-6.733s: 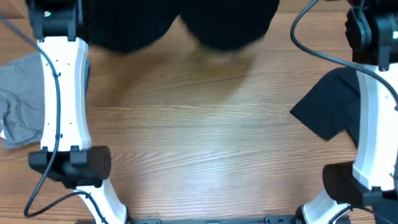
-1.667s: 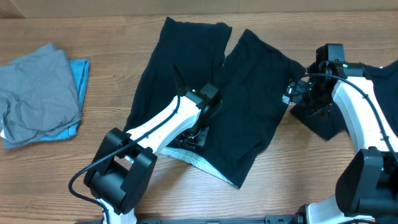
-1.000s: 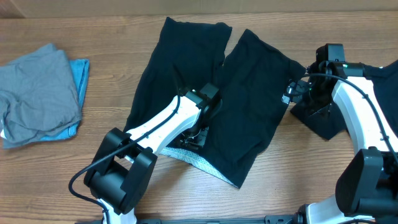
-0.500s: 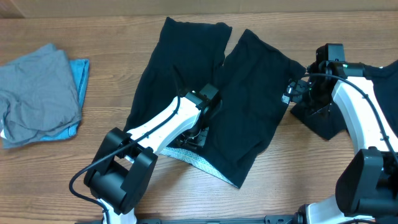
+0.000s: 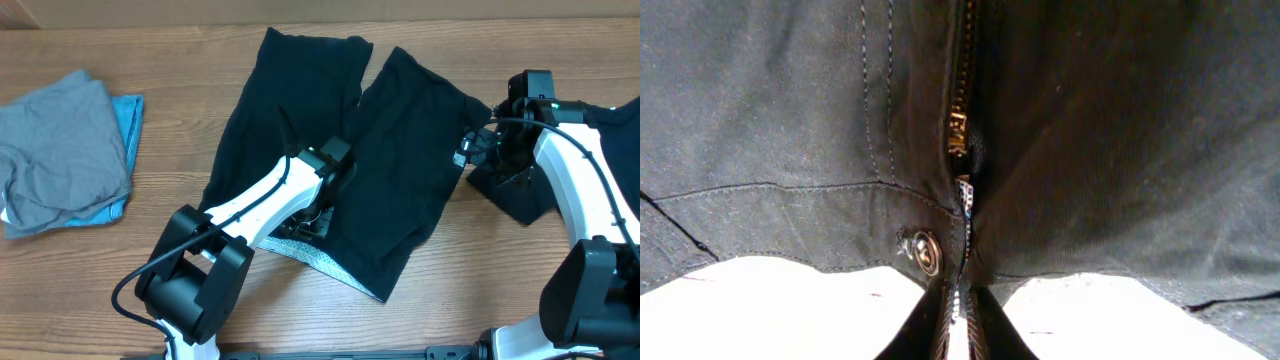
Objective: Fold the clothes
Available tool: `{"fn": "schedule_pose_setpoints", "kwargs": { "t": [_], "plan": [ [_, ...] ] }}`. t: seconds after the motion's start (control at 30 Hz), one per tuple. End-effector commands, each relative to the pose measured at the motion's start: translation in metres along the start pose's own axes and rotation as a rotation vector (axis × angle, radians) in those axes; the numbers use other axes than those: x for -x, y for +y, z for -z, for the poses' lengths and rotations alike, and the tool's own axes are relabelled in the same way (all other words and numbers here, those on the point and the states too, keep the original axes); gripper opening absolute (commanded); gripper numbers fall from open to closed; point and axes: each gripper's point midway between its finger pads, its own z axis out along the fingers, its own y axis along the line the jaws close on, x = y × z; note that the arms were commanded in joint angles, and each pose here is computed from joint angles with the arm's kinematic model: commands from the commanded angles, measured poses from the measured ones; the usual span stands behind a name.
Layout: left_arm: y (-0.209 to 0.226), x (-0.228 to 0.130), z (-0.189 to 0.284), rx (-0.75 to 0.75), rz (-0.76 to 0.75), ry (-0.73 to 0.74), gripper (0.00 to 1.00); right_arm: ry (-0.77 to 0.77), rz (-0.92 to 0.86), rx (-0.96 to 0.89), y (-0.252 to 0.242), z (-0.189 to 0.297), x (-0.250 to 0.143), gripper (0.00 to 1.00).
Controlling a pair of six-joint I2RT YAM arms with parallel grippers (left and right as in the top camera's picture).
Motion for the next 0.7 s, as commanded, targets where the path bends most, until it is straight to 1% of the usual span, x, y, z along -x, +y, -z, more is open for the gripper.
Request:
{"fn": "schedule_pose_setpoints", "kwargs": {
  "t": [0.0, 0.07, 0.13, 0.23, 0.27, 0.3, 0.37, 0.43, 0.53, 0.67],
  "plan": [
    [0.0056, -0.0022, 0.0005, 0.021, 0.002, -0.007, 0.08, 0.008, -0.005, 0.001, 0.0000, -0.0030, -0.0012, 0.95],
    [0.0056, -0.0022, 0.0005, 0.021, 0.002, -0.006, 0.08, 0.009, -0.005, 0.001, 0.0001, -0.0030, -0.0013, 0.95],
    [0.0061, -0.0020, 0.0005, 0.024, 0.002, -0.008, 0.19, 0.008, -0.005, 0.000, 0.0000, -0.0030, -0.0013, 0.95],
    [0.0060, -0.0021, 0.0005, 0.023, 0.002, -0.007, 0.20, 0.009, -0.005, 0.001, 0.0001, -0.0030, -0.0013, 0.95],
    [0.0060, -0.0021, 0.0005, 0.023, 0.002, -0.007, 0.22, 0.009, -0.005, 0.001, 0.0001, -0.0030, -0.0013, 0.95],
    [0.0060, -0.0021, 0.0005, 0.023, 0.002, -0.007, 0.27, 0.009, -0.005, 0.001, 0.0001, -0.0030, -0.0013, 0.95],
    [0.0060, -0.0021, 0.0005, 0.023, 0.002, -0.007, 0.30, 0.009, -0.005, 0.001, 0.0001, -0.0030, -0.0013, 0.95],
    [0.0060, -0.0022, 0.0004, 0.023, 0.002, -0.007, 0.29, 0.009, -0.005, 0.001, 0.0001, -0.0030, -0.0013, 0.95],
    [0.0058, -0.0022, 0.0003, 0.023, 0.002, -0.007, 0.21, 0.009, -0.005, 0.001, 0.0001, -0.0030, -0.0013, 0.95],
    [0.0056, -0.0013, 0.0002, 0.022, 0.002, -0.010, 0.18, 0.009, -0.005, 0.001, 0.0001, -0.0030, -0.0013, 0.95]
  ]
}}
